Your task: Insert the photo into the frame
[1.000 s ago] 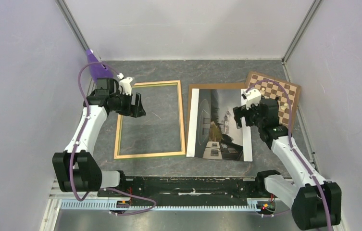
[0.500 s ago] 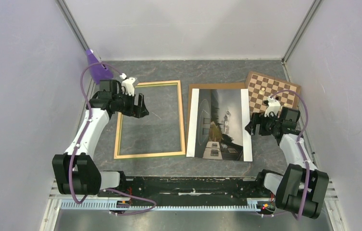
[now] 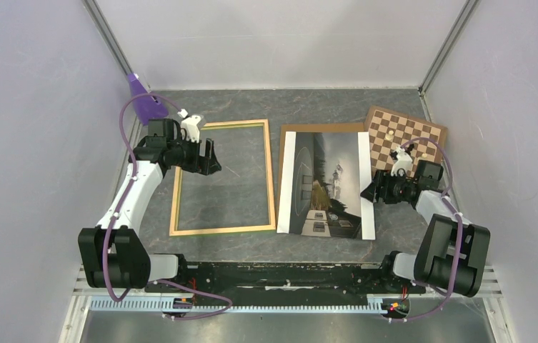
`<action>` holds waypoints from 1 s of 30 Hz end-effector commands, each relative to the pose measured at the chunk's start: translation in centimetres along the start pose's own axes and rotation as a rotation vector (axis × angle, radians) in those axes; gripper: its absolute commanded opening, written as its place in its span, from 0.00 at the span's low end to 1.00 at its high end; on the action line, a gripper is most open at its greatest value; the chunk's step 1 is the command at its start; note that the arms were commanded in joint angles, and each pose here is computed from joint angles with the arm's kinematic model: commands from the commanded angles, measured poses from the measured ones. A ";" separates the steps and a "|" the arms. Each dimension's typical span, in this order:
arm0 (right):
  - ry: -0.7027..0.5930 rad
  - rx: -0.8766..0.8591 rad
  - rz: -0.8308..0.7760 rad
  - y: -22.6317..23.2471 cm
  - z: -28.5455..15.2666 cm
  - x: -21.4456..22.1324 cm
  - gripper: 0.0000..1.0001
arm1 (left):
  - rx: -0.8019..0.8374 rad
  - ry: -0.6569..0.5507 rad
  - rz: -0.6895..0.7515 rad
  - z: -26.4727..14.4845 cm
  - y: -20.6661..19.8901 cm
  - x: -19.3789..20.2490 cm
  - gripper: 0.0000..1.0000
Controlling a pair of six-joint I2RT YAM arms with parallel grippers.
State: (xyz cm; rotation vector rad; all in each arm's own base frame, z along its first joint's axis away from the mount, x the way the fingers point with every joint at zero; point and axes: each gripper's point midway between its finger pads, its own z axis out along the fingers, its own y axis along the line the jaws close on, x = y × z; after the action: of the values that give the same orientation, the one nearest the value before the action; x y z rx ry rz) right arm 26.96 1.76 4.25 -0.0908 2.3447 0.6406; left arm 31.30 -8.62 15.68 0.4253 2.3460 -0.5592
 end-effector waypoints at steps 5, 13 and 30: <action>-0.057 -0.035 -0.049 -0.4 0.7 -2.4 0.60 | 0.017 -0.029 -0.010 0.3 -0.3 -0.8 0.88; -0.052 -0.049 -0.049 -0.9 1.3 -2.9 0.47 | 0.008 -0.026 -0.008 0.2 -0.1 -0.8 0.88; -0.069 -0.051 -0.054 -1.4 0.8 -4.1 0.15 | -0.003 -0.013 -0.008 0.4 0.2 -0.6 0.88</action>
State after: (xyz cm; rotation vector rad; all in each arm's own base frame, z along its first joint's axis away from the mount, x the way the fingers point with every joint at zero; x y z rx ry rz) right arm 29.30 1.19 4.25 -0.1115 2.3074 0.6860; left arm 31.40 -8.58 14.96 0.4203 2.3691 -0.5637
